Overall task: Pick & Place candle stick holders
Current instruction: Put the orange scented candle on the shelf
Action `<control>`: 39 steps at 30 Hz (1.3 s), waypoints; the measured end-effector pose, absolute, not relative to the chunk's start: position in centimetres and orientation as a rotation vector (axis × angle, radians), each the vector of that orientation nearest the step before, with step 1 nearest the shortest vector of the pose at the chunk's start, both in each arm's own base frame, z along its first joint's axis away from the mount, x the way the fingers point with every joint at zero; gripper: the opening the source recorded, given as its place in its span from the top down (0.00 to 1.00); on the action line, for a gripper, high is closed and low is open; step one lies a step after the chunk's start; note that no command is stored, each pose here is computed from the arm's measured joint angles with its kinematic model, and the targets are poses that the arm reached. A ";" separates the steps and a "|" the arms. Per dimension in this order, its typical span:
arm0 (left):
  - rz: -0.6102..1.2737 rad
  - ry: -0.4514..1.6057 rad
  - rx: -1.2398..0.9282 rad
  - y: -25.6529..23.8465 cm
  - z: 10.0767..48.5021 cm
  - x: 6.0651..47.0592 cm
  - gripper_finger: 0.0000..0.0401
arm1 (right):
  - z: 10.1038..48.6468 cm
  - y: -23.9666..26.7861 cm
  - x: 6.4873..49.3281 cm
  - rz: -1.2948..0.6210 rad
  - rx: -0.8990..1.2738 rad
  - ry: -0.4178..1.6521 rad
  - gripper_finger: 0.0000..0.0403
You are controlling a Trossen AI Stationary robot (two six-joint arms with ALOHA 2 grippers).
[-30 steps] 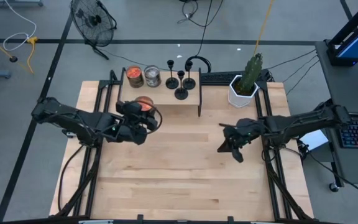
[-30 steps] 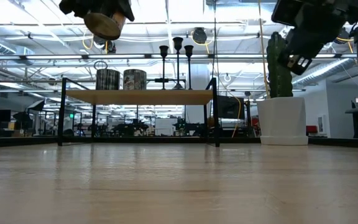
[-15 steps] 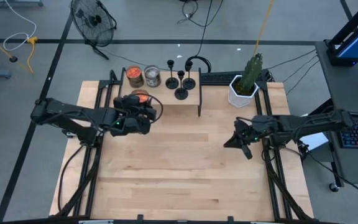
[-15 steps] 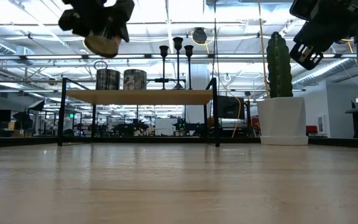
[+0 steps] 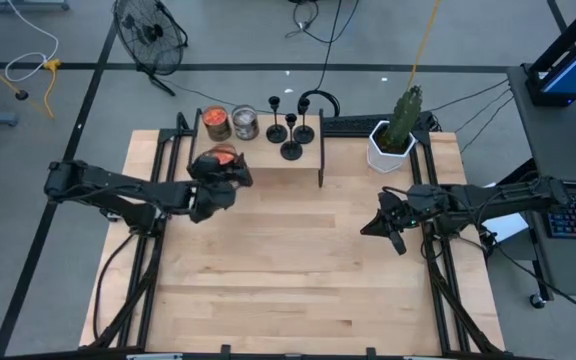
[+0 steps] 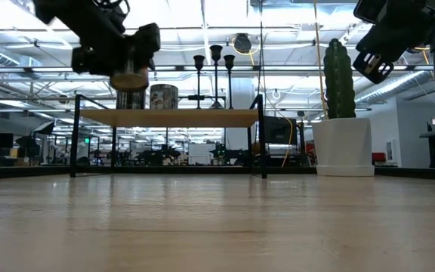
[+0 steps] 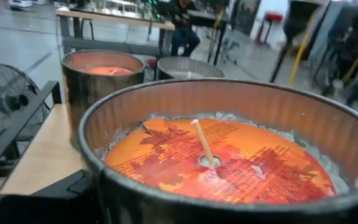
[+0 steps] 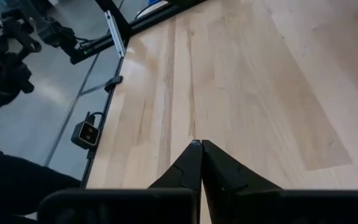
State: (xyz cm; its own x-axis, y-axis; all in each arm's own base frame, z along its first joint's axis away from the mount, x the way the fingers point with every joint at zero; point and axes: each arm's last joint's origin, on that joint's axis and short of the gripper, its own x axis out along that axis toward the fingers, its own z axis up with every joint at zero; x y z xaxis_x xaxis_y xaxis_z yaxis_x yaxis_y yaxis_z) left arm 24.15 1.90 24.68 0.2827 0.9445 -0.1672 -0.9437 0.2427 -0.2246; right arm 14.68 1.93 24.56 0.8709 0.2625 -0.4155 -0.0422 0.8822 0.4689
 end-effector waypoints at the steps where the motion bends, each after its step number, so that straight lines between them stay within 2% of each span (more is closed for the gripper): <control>1: 1.294 -0.023 -0.308 2.2 24.5 24.2 0.13 | 24.6 1.9 14.7 0.164 0.471 0.491 1.00; 11: 1.256 -0.080 -0.231 6.0 23.6 23.9 0.13 | 24.3 1.8 14.6 0.128 0.542 0.522 1.00; 16: 1.257 -0.030 -0.182 7.3 23.0 24.1 0.13 | 24.0 1.7 14.5 0.076 0.575 0.547 1.00; 39: 1.368 0.043 -0.104 8.9 20.1 25.4 0.12 | 24.0 1.7 14.5 0.041 0.653 0.548 1.00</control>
